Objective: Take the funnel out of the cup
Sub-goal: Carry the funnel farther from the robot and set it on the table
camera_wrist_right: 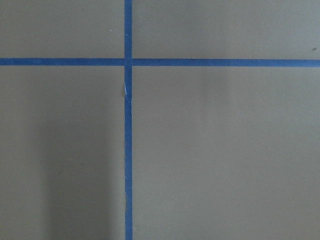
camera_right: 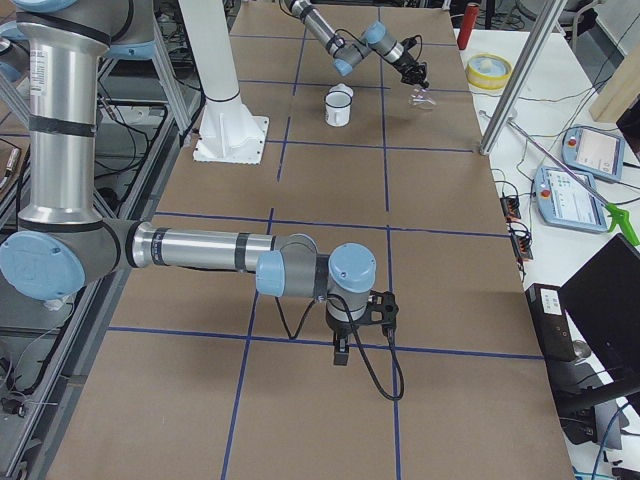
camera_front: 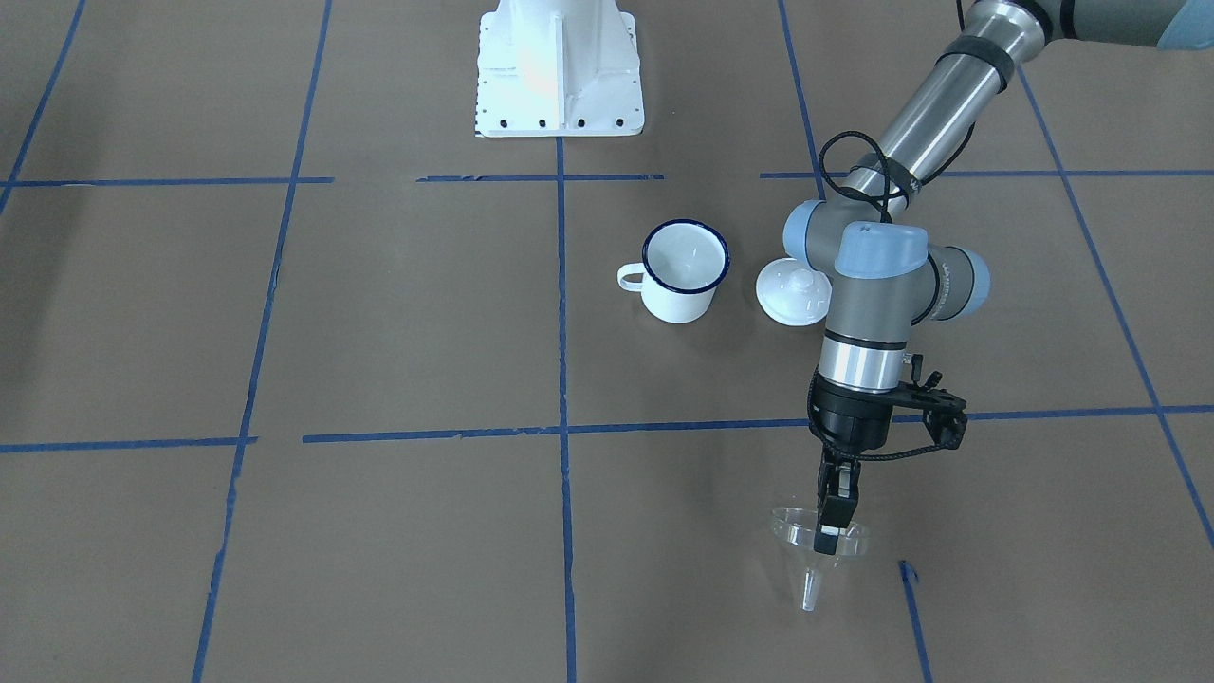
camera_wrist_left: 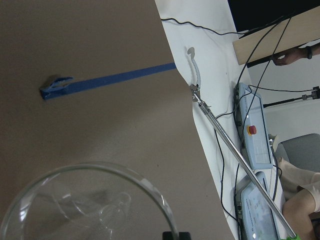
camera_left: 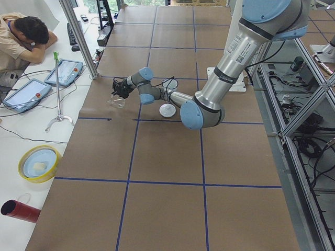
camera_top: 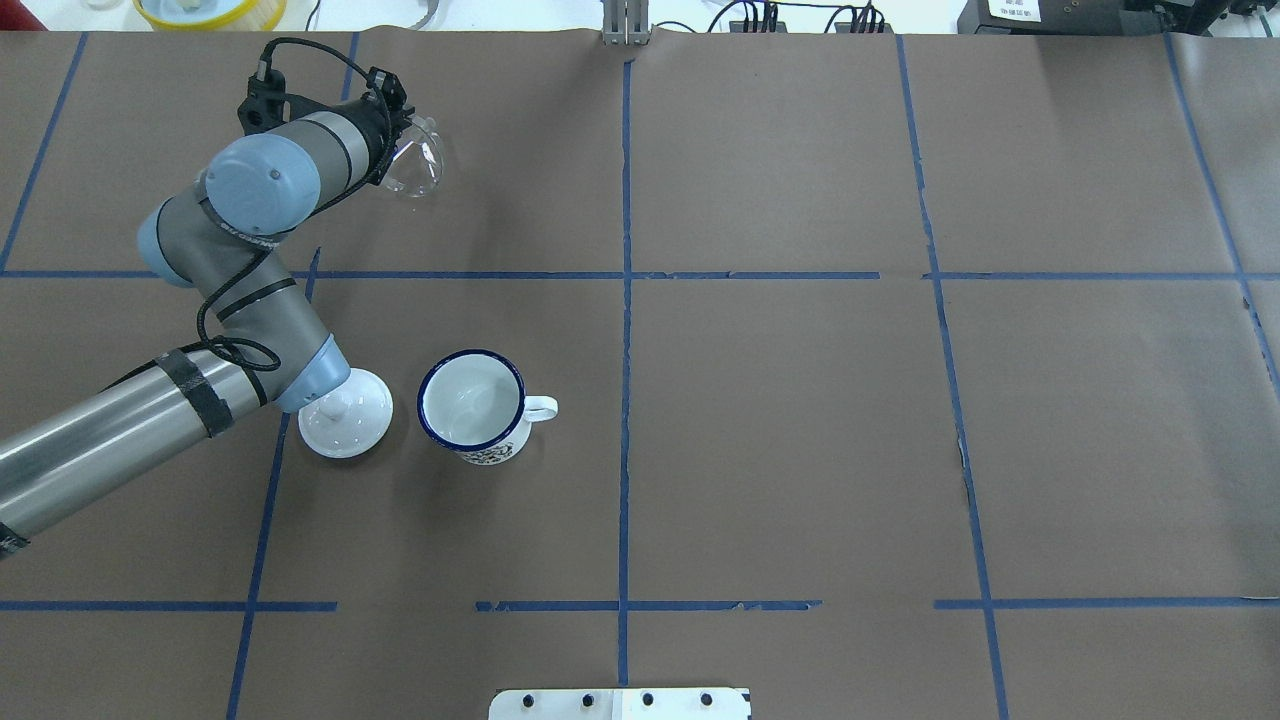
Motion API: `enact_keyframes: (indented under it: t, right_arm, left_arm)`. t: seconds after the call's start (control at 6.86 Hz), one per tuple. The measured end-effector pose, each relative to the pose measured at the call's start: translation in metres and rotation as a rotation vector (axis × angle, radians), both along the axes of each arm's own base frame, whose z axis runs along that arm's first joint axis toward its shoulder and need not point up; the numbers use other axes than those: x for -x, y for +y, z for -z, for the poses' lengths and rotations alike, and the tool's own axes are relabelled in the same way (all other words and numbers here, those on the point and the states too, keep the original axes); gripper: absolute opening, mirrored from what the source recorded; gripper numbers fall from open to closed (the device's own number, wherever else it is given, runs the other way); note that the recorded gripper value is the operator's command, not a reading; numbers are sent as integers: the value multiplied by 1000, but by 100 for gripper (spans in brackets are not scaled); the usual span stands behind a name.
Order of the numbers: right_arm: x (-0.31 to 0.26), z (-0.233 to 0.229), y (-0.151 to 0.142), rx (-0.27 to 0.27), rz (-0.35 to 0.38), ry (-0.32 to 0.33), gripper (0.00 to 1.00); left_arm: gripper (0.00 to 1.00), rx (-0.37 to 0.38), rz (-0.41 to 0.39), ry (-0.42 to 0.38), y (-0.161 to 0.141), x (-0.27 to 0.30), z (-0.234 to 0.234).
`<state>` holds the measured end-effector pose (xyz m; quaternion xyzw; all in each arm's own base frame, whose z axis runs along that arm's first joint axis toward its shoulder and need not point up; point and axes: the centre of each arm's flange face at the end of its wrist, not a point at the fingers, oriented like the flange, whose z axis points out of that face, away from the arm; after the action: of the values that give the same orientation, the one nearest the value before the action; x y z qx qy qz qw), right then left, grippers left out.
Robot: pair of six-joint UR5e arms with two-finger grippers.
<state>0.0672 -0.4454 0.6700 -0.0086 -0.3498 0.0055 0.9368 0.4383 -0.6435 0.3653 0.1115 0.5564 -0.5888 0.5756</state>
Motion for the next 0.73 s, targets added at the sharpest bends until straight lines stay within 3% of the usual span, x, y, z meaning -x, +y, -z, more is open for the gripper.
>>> enact_keyframes:
  t: [0.44, 0.58, 0.73]
  right_arm:
    - [0, 0, 0, 0, 0, 0, 100]
    - [0, 0, 0, 0, 0, 0, 100]
    - [0, 0, 0, 0, 0, 0, 100]
  left_arm:
    - [100, -91, -43, -79, 2, 9, 19]
    - [100, -132, -90, -106, 7, 18, 37]
    - [100, -152, -192, -158, 16, 31, 55]
